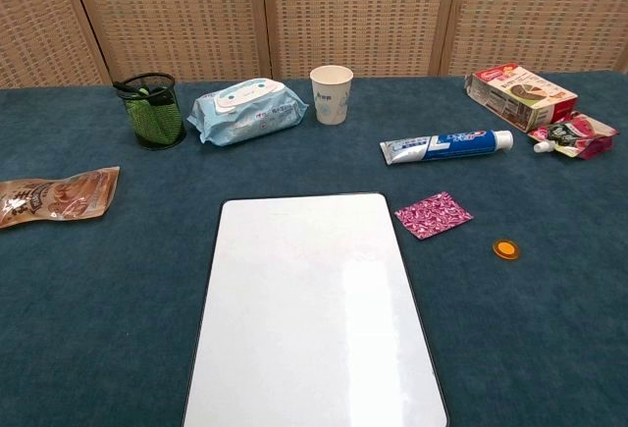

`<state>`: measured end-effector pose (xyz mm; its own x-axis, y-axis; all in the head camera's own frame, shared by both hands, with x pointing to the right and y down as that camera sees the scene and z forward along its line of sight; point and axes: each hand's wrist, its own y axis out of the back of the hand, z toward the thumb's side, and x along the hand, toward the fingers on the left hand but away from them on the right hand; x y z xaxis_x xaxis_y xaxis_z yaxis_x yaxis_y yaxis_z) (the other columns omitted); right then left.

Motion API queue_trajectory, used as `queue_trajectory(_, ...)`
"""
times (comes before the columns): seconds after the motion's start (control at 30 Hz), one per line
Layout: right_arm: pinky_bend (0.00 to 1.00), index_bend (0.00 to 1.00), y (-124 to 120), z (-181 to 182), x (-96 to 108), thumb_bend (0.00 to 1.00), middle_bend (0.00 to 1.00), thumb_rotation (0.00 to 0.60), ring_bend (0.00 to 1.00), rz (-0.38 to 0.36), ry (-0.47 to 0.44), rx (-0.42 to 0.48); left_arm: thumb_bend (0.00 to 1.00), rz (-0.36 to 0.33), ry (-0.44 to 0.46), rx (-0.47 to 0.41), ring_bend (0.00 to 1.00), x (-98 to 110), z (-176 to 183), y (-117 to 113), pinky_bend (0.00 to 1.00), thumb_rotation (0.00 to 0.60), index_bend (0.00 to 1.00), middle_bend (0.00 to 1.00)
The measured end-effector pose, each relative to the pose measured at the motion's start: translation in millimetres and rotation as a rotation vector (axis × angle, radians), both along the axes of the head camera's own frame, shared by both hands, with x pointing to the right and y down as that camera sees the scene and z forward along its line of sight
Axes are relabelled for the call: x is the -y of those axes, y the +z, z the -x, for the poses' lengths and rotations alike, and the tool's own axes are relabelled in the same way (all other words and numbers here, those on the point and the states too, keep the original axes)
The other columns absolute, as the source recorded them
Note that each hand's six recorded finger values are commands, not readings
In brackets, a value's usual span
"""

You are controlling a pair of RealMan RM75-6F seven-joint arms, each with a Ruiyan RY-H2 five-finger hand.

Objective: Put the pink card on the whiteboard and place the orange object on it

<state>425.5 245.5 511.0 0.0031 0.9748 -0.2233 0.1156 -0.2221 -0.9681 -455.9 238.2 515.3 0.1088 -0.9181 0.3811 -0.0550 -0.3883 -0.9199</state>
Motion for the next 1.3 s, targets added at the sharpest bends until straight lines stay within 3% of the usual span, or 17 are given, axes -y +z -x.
queue_trajectory(0.33,0.00,0.02,3,0,-1,0.00,0.00,0.600,0.00,0.000,0.001,-0.053,0.00,0.022,0.002,-0.009,0.00,1,0,2,0.00,0.600,0.00,0.00)
queue_trajectory(0.5,0.00,0.03,11,14,10,0.00,0.00,0.600,0.00,0.025,-0.063,-0.034,0.00,0.022,0.000,-0.007,0.00,4,0,3,0.00,0.600,0.00,0.00)
queue_trajectory(0.7,0.00,0.13,36,57,50,0.06,0.00,0.600,0.00,0.078,-0.259,-0.012,0.00,0.029,-0.018,0.001,0.00,12,3,10,0.00,0.600,0.00,0.00)
queue_trajectory(0.97,0.00,0.22,83,135,104,0.19,0.00,0.600,0.00,0.221,-0.515,0.027,0.00,0.039,-0.058,0.018,0.00,21,9,17,0.00,0.600,0.00,0.00)
queue_trajectory(1.1,0.00,0.22,108,172,126,0.22,0.00,0.600,0.00,0.284,-0.587,0.033,0.00,0.053,-0.069,0.027,0.00,25,12,23,0.00,0.600,0.00,0.00)
queue_trajectory(1.3,0.00,0.22,148,207,149,0.23,0.00,0.600,0.00,0.352,-0.610,-0.003,0.00,0.077,-0.088,0.032,0.00,34,15,32,0.00,0.600,0.00,0.00)
